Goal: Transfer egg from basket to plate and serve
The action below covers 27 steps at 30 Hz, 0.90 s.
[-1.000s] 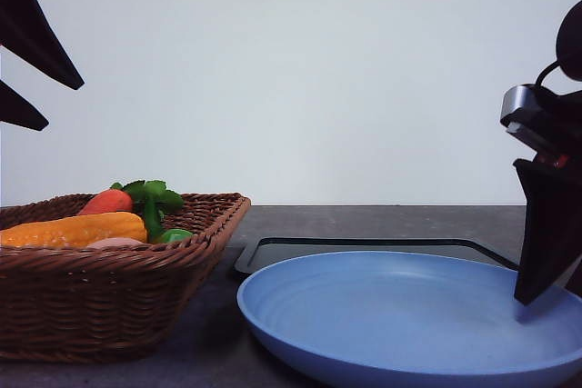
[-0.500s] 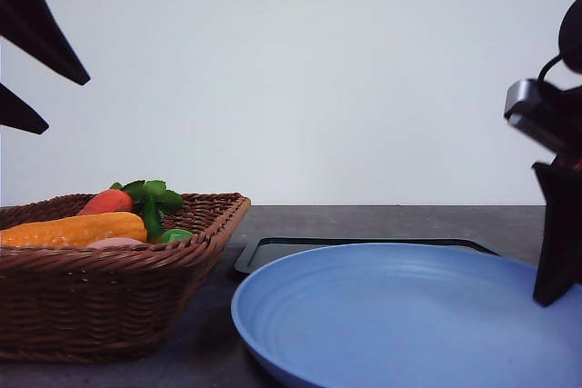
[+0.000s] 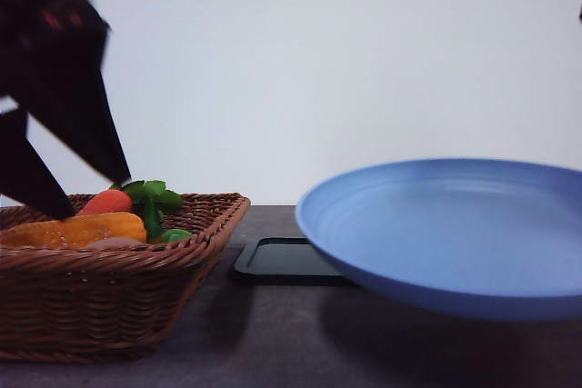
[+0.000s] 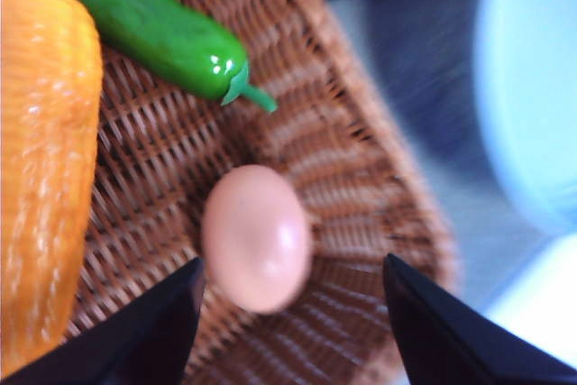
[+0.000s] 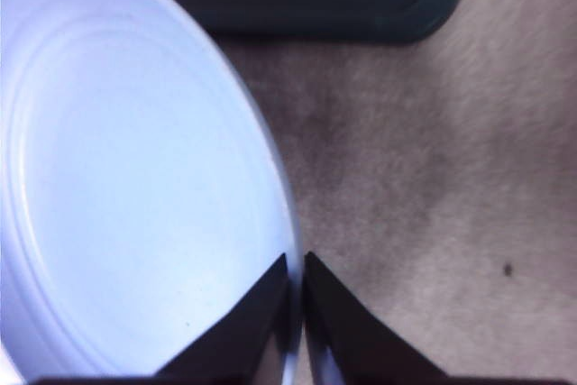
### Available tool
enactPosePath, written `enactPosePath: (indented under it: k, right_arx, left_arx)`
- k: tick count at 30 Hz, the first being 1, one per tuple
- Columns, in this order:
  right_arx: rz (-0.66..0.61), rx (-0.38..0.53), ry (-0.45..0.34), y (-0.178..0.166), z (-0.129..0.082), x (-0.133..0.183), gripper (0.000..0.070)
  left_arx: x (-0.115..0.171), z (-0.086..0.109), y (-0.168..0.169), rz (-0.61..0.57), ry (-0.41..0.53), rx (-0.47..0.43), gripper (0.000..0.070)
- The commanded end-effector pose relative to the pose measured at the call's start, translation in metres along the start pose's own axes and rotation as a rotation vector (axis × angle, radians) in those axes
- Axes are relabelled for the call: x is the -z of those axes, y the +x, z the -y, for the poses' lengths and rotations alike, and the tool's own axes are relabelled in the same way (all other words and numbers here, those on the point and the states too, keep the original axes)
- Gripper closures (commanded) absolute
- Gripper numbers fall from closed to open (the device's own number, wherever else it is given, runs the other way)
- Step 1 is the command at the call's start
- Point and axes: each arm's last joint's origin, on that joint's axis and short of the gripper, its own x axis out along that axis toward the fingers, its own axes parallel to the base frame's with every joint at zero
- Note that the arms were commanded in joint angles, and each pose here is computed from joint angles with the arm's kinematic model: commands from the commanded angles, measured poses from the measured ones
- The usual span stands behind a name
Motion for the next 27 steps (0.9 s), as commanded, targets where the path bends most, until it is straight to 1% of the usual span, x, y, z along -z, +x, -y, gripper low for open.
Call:
enactPosePath:
  k: [1,3,9,16,18,20,24,27]
  right_arx:
    - [0.013,-0.003,0.006,-0.002,-0.001,-0.001,0.0700]
    - [0.029,-0.006,0.003,-0.005,-0.002,0.000,0.0700]
    - [0.041,-0.006,-0.001,-0.007,-0.002,0.000,0.0700]
    - [0.042,-0.007,-0.002,-0.007,-0.002,0.000,0.0700]
    - [0.043,-0.007,-0.002,-0.007,-0.002,0.000,0.0700]
    - [0.045,-0.007,-0.003,-0.007,-0.002,0.000,0.0700]
    - [0.048,-0.008,-0.005,-0.007,-0.002,-0.001,0.0700]
    - [0.048,-0.008,-0.005,-0.007,-0.002,-0.001,0.0700]
  left_arx:
    - [-0.006,0.003,0.006,0.001,0.060,-0.035,0.0290]
    - [-0.007,0.004,0.016,-0.025,0.084,-0.061,0.0290]
    - [-0.009,0.002,0.040,-0.079,0.114,-0.060,0.0290]
    - [-0.008,0.000,0.050,-0.108,0.116,-0.061,0.0293]
    - [-0.008,-0.001,0.051,-0.112,0.118,-0.061,0.0305]
    - [-0.008,-0.001,0.051,-0.113,0.121,-0.061,0.0346]
    - [-0.008,-0.001,0.051,-0.113,0.121,-0.061,0.0462]
    - [-0.008,0.000,0.050,-0.114,0.126,-0.061,0.0512]
